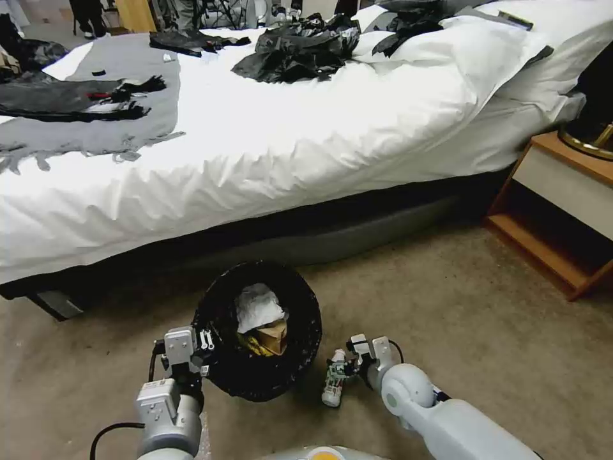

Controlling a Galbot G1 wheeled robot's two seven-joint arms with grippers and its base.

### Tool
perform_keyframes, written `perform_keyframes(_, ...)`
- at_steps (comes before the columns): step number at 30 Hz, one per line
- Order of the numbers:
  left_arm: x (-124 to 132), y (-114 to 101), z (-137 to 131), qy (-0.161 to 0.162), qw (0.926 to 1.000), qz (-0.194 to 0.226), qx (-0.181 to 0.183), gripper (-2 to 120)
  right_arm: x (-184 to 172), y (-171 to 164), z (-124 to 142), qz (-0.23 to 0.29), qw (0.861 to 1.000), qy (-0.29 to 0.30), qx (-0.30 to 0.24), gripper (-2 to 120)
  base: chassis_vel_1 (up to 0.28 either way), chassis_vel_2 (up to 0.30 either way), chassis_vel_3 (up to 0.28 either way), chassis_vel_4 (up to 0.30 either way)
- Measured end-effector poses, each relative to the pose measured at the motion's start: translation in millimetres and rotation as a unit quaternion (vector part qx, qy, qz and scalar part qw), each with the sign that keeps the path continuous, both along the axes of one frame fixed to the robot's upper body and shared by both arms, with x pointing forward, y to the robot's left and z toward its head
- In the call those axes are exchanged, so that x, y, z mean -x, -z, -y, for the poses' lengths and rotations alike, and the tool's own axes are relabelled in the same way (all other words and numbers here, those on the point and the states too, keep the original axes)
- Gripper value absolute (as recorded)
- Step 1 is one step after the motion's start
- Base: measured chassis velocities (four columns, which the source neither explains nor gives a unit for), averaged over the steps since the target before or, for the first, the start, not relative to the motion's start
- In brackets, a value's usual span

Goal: Pick up the trash bin, then pick up the garbage from the floor and place it into the trash bin.

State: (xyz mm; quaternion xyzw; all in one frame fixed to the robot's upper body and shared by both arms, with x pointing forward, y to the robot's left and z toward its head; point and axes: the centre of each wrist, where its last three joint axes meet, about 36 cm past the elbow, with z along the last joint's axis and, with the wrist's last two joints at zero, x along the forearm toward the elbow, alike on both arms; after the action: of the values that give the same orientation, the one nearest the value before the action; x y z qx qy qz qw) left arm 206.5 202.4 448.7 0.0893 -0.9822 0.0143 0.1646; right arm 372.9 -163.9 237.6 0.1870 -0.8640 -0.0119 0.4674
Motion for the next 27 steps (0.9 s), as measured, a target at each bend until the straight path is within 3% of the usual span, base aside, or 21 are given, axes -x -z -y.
perform_keyframes(17,1.6,1.2,1.2,0.002,1.0000,-0.003,-0.001,0,27.4,15.3,-27.3,-0.024,0.999,0.016,-0.033,99,0.000,0.000,0.000,0.000)
perform_keyframes(25,1.2,0.9,2.2,0.003,1.0000,-0.001,0.000,0,41.1,18.9,-23.1,-0.033,0.999,0.024,-0.034,72,0.000,0.000,0.000,0.000)
perform_keyframes(27,1.1,1.0,2.1,0.003,1.0000,-0.001,0.000,0,43.1,20.6,-16.9,-0.027,0.999,0.026,-0.028,61,0.000,0.000,0.000,0.000)
